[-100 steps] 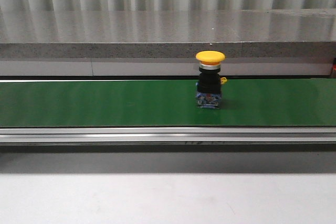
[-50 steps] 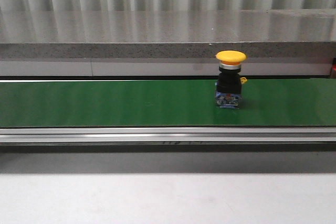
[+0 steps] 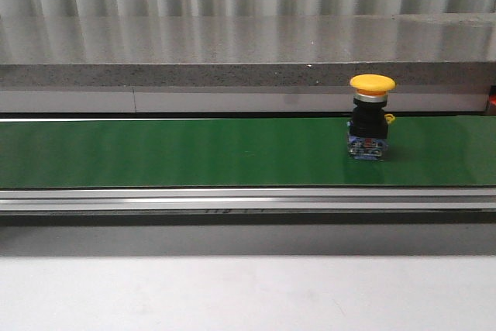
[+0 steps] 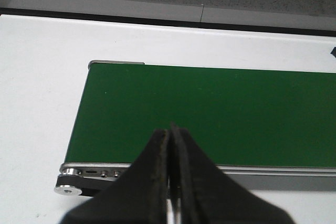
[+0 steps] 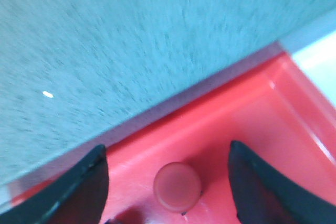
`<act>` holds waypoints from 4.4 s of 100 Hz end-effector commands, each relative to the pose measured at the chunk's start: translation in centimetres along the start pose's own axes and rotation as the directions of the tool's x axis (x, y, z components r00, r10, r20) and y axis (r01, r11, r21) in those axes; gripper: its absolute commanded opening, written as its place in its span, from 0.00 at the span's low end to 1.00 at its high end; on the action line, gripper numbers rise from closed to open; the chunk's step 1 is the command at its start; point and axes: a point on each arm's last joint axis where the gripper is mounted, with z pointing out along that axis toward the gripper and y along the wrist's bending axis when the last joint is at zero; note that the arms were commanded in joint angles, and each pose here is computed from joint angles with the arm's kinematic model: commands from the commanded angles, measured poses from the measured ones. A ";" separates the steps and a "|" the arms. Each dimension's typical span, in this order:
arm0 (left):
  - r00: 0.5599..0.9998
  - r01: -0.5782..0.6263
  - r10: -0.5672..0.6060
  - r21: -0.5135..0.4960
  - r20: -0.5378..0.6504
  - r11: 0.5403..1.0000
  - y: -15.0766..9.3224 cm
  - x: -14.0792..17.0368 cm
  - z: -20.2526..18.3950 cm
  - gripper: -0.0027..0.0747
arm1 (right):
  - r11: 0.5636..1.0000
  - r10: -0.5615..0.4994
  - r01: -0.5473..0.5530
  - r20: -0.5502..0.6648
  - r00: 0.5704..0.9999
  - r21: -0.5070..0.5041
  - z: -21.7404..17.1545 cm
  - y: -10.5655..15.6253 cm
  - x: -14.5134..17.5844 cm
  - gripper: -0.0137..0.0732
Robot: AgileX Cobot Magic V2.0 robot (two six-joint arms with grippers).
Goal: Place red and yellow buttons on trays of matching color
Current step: 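Lift the red button and lower it into the red tray, open right gripper, then lower the right gripper onto the yellow button at the belt's end and grasp, then place the yellow button into the yellow tray and open the right gripper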
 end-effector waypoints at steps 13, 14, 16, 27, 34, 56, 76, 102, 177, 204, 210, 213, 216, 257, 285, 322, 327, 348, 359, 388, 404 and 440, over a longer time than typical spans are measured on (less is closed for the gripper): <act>0.994 0.006 -0.007 0.010 0.105 1.000 -0.2 -1.5 -0.5 0.01 | 0.997 -0.035 0.046 0.160 0.987 -0.066 -8.1 3.0 -3.7 0.73; 0.994 0.006 -0.007 0.010 0.105 1.000 -0.2 -1.5 -0.5 0.01 | 0.996 -0.037 0.049 0.160 0.986 -0.070 -8.3 3.3 -3.7 0.73; 0.994 0.006 -0.007 0.010 0.105 1.000 -0.2 -1.5 -0.5 0.01 | 0.996 -0.044 0.057 0.158 0.987 -0.075 -8.7 3.6 -3.7 0.73; 0.994 0.006 -0.007 0.010 0.105 1.000 -0.2 -1.5 -0.5 0.01 | 0.987 -0.102 0.118 0.146 0.984 -0.107 -10.1 5.6 -3.1 0.73; 0.994 0.006 -0.007 0.010 0.105 1.000 -0.2 -1.5 -0.5 0.01 | 0.978 -0.142 0.163 0.149 0.979 -0.134 -11.1 7.1 -2.6 0.73; 0.994 0.006 -0.007 0.010 0.105 1.000 -0.2 -1.5 -0.5 0.01 | 0.942 -0.231 0.262 0.161 0.960 -0.210 -14.8 10.6 -0.8 0.73; 0.994 0.006 -0.007 0.010 0.105 1.000 -0.2 -1.5 -0.5 0.01 | 0.922 -0.262 0.297 0.164 0.951 -0.247 -17.7 11.7 0.3 0.72; 0.994 0.006 -0.007 0.010 0.105 1.000 -0.2 -1.5 -0.5 0.01 | 0.915 -0.284 0.311 0.137 0.949 -0.257 -20.0 10.9 2.3 0.72; 0.994 0.006 -0.007 0.010 0.105 1.000 -0.2 -1.5 -0.5 0.01 | 0.829 -0.466 0.434 -0.005 0.885 -0.353 -25.3 7.9 14.7 0.72; 0.994 0.006 -0.007 0.010 0.105 1.000 -0.2 -1.5 -0.5 0.01 | 0.756 -0.587 0.499 -0.103 0.803 -0.423 -24.2 9.2 18.0 0.72; 0.994 0.006 -0.007 0.010 0.105 1.000 -0.2 -1.5 -0.5 0.01 | 0.753 -0.596 0.501 -0.118 0.795 -0.427 -23.9 9.3 18.4 0.72; 0.994 0.006 -0.007 0.010 0.105 1.000 -0.2 -1.5 -0.5 0.01 | 0.752 -0.598 0.501 -0.126 0.791 -0.428 -23.6 9.4 18.5 0.72; 0.994 0.006 -0.007 0.010 0.105 1.000 -0.2 -1.5 -0.5 0.01 | 0.752 -0.600 0.501 -0.130 0.790 -0.428 -23.3 9.5 18.5 0.72; 0.995 0.006 -0.007 0.010 0.103 1.000 -0.2 -1.5 -0.5 0.01 | 0.766 -0.615 0.523 -0.188 0.766 -0.373 -17.3 10.2 19.0 0.72; 0.995 0.006 -0.007 0.010 0.101 1.000 -0.2 -1.5 -0.5 0.01 | 0.807 -0.548 0.483 -0.129 0.826 -0.340 -15.6 10.0 18.0 0.70; 0.995 0.006 -0.007 0.010 0.101 1.000 -0.2 -1.5 -0.5 0.01 | 0.836 -0.522 0.442 -0.222 0.824 -0.327 -15.9 9.2 18.4 0.31; 0.995 0.006 -0.007 0.010 0.101 1.000 -0.2 -1.5 -0.5 0.01 | 0.854 -0.496 0.417 -0.246 0.833 -0.310 -16.2 8.6 18.2 0.31; 0.995 0.006 -0.007 0.010 0.101 1.000 -0.2 -1.5 -0.5 0.01 | 0.936 -0.338 0.292 -0.277 0.899 -0.197 -19.4 4.5 16.4 0.31; 0.995 0.006 -0.007 0.010 0.101 1.000 -0.2 -1.5 -0.5 0.01 | 0.972 -0.231 0.214 -0.218 0.948 -0.098 -21.8 1.6 15.1 0.31; 0.995 0.006 -0.007 0.010 0.101 1.000 -0.2 -1.5 -0.5 0.01 | 0.980 0.055 -0.029 -0.127 0.990 0.196 -22.6 -5.3 16.3 0.31; 0.995 0.006 -0.007 0.010 0.101 1.000 -0.2 -1.5 -0.5 0.01 | 0.975 0.096 -0.077 -0.083 0.992 0.209 -21.3 -6.3 17.7 0.31; 0.995 0.006 -0.007 0.010 0.101 1.000 -0.2 -1.5 -0.5 0.01 | 0.976 0.082 -0.056 -0.116 0.990 0.209 -17.7 -6.8 18.0 0.31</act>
